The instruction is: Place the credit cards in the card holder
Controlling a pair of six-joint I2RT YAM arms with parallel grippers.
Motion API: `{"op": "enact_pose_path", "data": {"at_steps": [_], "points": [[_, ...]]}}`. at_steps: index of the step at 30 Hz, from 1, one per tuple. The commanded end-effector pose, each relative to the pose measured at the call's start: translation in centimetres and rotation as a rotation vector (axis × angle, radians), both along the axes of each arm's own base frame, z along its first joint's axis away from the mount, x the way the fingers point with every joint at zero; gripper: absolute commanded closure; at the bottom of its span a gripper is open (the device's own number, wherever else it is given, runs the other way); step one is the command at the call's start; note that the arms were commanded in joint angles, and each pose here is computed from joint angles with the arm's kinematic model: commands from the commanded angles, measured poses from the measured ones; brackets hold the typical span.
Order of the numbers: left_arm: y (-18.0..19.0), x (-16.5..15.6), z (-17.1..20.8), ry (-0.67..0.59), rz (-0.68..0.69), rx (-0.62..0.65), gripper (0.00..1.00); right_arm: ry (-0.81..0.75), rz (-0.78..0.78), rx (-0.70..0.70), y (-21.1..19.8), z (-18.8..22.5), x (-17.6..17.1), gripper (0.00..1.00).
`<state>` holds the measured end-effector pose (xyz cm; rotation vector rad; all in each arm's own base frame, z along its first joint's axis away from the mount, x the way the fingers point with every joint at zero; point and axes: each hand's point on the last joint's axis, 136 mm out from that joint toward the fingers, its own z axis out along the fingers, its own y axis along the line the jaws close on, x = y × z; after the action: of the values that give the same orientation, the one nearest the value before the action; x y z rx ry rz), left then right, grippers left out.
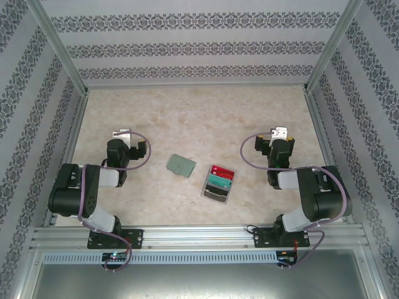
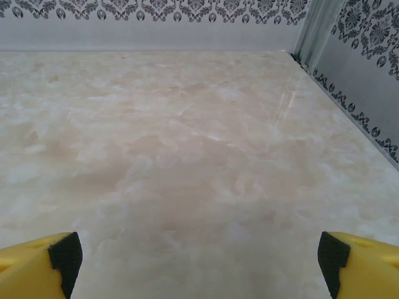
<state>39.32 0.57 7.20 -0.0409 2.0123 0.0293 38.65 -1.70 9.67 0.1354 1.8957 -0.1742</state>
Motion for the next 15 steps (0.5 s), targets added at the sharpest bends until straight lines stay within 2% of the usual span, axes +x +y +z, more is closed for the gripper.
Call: {"op": "enact_pose_path", "data": {"at_steps": [1,15], "points": [[0.14,0.69,1.02,-0.031,-0.011,0.009,0.01,-0.044,-0.006,0.026,-0.18,1.18,0.52,0.02],[0.15,0.7,1.03,-0.032,-0.011,0.008,0.01,-0.042,0.004,0.03,-0.05,1.17,0.62,0.02]]}}
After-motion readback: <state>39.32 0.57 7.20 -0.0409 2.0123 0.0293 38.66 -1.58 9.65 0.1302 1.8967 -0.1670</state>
